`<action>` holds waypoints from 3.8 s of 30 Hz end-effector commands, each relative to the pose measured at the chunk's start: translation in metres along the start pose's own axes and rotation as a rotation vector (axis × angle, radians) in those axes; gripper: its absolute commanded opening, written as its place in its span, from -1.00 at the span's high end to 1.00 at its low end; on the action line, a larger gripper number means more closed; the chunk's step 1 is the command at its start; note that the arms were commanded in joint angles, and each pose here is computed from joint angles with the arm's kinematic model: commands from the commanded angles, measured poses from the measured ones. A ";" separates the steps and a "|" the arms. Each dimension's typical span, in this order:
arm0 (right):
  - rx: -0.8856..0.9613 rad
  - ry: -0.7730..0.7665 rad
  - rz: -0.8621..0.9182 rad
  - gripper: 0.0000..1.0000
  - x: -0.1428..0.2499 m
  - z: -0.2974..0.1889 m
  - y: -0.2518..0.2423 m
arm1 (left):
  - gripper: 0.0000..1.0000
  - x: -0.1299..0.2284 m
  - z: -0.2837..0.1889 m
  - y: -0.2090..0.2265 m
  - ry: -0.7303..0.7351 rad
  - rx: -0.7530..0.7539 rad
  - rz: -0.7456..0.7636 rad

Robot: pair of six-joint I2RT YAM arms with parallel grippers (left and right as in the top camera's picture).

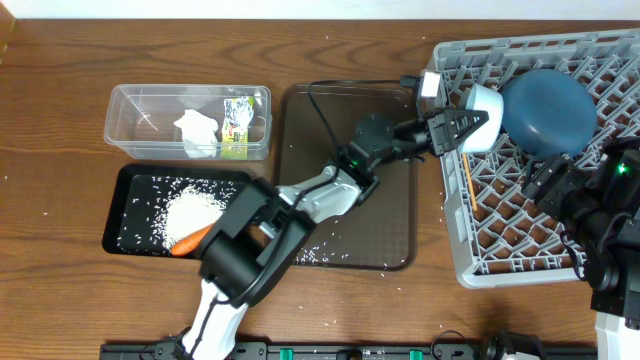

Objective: Sort waste into correct bins and load items into the dishwasher rack

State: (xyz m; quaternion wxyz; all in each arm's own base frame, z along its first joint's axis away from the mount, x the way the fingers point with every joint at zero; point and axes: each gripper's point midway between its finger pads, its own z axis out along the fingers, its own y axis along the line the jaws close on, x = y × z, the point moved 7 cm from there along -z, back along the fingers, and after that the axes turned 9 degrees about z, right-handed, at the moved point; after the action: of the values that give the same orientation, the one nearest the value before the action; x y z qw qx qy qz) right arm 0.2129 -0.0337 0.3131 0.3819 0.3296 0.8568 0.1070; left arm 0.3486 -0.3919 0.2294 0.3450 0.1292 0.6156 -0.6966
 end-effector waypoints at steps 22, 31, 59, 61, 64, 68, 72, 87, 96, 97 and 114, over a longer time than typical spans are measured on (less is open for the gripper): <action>0.030 0.012 -0.008 -0.63 0.001 -0.004 -0.004 | -0.82 -0.007 -0.012 0.055 -0.077 -0.106 -0.199; 0.030 0.011 -0.007 -0.63 0.001 -0.004 -0.004 | -0.95 -0.033 -0.039 0.074 -0.039 -0.121 -0.177; -0.356 0.101 -0.325 -0.66 0.011 -0.011 0.036 | -0.95 -0.096 -0.237 -0.094 0.272 -1.212 0.366; -0.412 0.115 -0.357 -0.72 0.015 -0.013 0.043 | -0.95 -0.095 -0.261 -0.122 0.254 -1.307 0.409; -0.444 0.134 -0.386 -0.81 0.021 -0.014 0.049 | -0.96 -0.089 -0.292 -0.153 0.225 -1.418 0.441; -0.482 0.156 -0.456 -0.99 0.030 -0.016 0.059 | -0.96 -0.077 -0.324 -0.182 0.216 -1.520 0.458; -0.515 0.181 -0.497 -0.98 0.040 -0.019 0.068 | -0.96 -0.070 -0.335 -0.199 0.195 -1.514 0.468; -0.520 0.260 -0.372 -0.98 0.050 -0.021 0.073 | -0.96 -0.069 -0.337 -0.204 0.182 -1.508 0.474; -0.481 0.254 -0.401 -0.99 0.054 -0.029 0.061 | -0.96 -0.069 -0.337 -0.204 0.182 -1.508 0.474; -0.494 0.233 -0.445 -0.99 0.054 -0.033 0.061 | -0.96 -0.069 -0.337 -0.204 0.182 -1.508 0.474; -0.610 -0.242 -1.068 -0.98 0.078 -0.068 0.036 | -0.95 -0.069 -0.337 -0.204 0.182 -1.508 0.474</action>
State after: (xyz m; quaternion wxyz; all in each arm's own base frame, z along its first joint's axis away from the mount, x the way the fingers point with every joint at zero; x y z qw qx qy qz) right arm 0.1419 0.0501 0.3552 0.5590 -0.2391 0.7841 0.1248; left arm 0.1860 -0.0519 0.3561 0.4246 0.0440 0.9043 0.0041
